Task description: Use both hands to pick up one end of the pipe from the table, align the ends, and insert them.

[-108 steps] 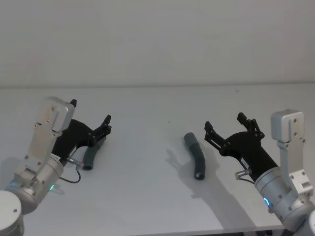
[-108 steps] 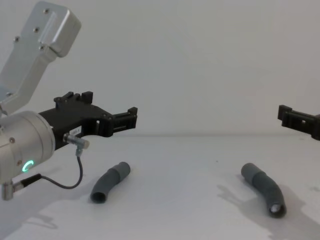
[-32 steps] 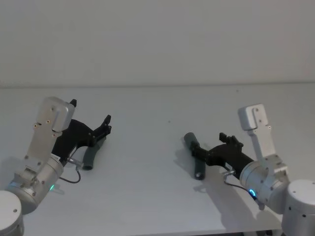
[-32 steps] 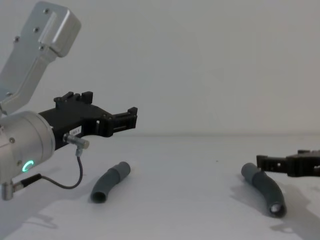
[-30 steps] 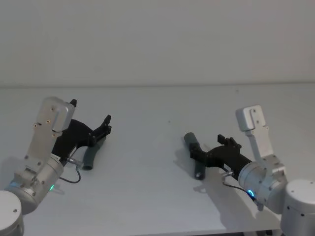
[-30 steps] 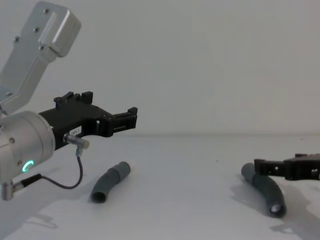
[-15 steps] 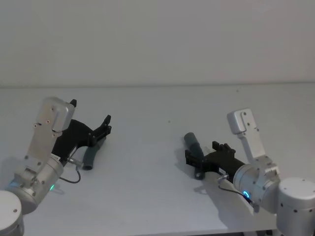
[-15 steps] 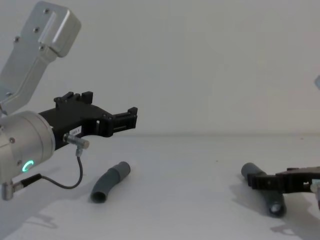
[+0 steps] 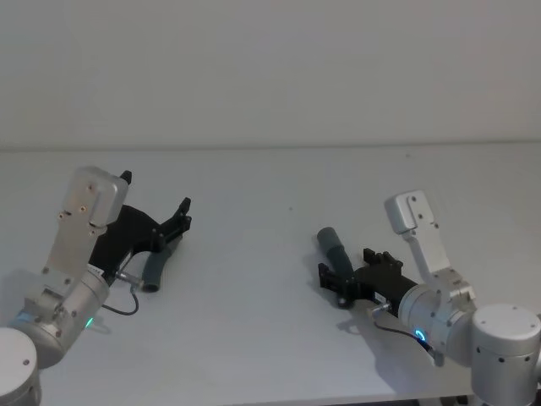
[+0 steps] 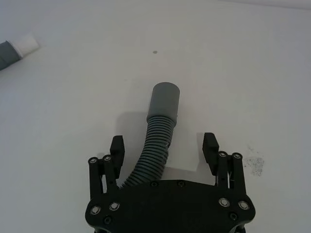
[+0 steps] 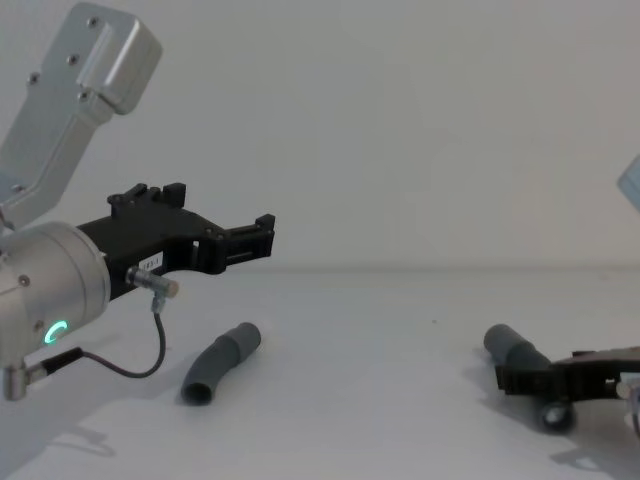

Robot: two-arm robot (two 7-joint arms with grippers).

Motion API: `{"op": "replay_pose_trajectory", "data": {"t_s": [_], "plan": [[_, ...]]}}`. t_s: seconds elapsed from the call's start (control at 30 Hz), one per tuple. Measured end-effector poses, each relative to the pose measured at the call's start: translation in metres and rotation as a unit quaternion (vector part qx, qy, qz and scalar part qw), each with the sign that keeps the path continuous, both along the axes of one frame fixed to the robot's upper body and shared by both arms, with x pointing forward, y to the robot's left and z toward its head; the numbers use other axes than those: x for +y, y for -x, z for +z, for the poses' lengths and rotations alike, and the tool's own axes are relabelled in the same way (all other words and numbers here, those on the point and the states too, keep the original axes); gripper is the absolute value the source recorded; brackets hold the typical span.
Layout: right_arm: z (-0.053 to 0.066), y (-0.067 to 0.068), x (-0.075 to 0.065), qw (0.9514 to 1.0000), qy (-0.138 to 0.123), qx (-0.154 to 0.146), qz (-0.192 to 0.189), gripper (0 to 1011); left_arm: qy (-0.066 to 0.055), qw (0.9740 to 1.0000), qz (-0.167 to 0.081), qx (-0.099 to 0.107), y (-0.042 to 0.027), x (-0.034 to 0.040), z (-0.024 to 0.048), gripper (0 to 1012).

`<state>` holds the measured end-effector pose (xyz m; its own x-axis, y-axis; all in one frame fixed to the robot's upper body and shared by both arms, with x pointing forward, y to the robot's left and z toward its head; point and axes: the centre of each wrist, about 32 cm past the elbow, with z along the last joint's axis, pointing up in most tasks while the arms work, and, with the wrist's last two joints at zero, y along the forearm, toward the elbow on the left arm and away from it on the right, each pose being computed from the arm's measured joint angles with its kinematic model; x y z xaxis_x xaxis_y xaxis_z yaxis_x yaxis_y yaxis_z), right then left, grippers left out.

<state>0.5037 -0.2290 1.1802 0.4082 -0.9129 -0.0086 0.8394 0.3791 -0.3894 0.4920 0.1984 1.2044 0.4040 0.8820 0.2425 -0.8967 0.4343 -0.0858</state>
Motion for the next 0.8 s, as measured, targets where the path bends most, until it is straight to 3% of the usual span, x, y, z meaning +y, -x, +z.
{"op": "replay_pose_trajectory", "data": {"t_s": [0.23, 0.37, 0.6, 0.8], "plan": [[-0.0011, -0.0016, 0.0007, 1.0, 0.005, 0.001, 0.003, 858, 0.0, 1.0, 0.0, 0.0, 0.0, 0.0, 0.0, 1001], [-0.0019, -0.0021, 0.001, 0.9999, 0.009, 0.001, 0.004, 696, 0.0, 1.0, 0.0, 0.0, 0.0, 0.0, 0.0, 1001], [-0.0026, -0.0025, 0.0013, 0.9999, 0.013, 0.002, 0.006, 526, 0.0, 1.0, 0.0, 0.0, 0.0, 0.0, 0.0, 1001], [-0.003, -0.0026, 0.0011, 0.9999, 0.014, 0.003, 0.007, 301, 0.0, 1.0, 0.0, 0.0, 0.0, 0.0, 0.0, 1001]]}}
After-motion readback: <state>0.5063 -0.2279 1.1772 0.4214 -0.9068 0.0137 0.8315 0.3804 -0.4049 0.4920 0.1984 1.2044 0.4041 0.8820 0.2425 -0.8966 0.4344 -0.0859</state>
